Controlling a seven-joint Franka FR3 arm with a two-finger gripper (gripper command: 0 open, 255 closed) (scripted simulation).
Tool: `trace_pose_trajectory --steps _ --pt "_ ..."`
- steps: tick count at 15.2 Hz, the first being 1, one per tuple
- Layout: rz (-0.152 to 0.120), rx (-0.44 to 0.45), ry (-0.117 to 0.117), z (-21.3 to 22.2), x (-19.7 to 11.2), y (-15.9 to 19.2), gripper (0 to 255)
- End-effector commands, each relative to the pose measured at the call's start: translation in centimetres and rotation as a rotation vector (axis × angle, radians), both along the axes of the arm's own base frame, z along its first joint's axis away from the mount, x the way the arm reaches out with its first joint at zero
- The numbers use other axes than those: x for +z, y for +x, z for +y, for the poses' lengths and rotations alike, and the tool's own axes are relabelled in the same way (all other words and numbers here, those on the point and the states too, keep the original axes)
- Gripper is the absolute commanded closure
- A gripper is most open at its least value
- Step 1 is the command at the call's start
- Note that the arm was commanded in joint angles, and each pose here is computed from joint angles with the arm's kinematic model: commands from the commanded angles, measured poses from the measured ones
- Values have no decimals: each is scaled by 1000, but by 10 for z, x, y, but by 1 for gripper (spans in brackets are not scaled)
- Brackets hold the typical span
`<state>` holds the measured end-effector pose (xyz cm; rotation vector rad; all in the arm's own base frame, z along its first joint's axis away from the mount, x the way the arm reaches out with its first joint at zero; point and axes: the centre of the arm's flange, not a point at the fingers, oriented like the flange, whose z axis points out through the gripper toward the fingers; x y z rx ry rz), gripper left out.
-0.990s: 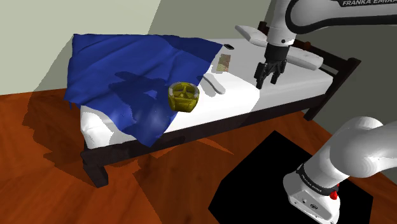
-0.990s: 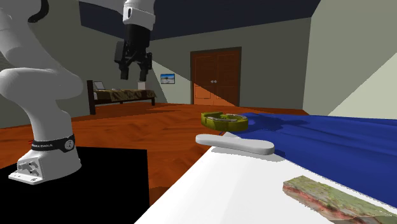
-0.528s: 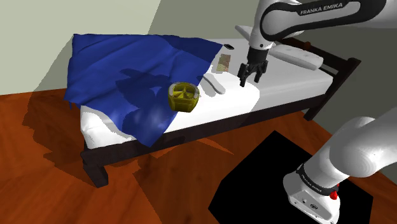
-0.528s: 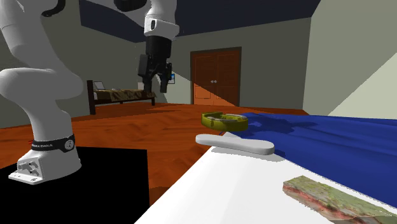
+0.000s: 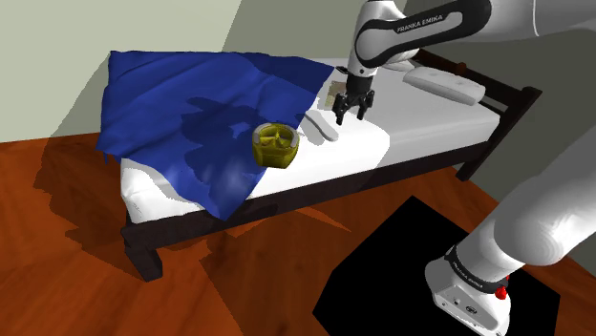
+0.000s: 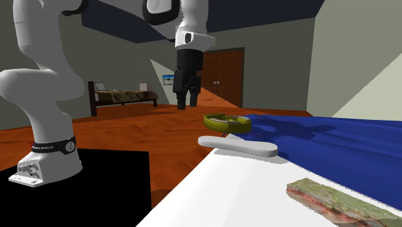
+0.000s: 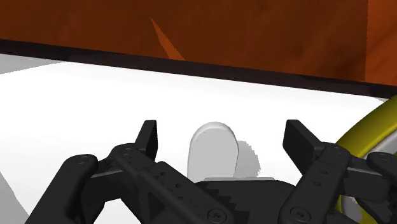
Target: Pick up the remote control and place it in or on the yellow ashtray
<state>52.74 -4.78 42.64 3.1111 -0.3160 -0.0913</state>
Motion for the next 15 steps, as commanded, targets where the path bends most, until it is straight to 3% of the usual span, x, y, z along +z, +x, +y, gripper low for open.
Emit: trace_pose_trajectory --steps 1,10,15 --pt "-12 -5 -2 -5 -10 22 0" --pt "-61 -26 -12 -28 -51 123 0" --pt "-64 -27 -12 -30 -74 128 0"
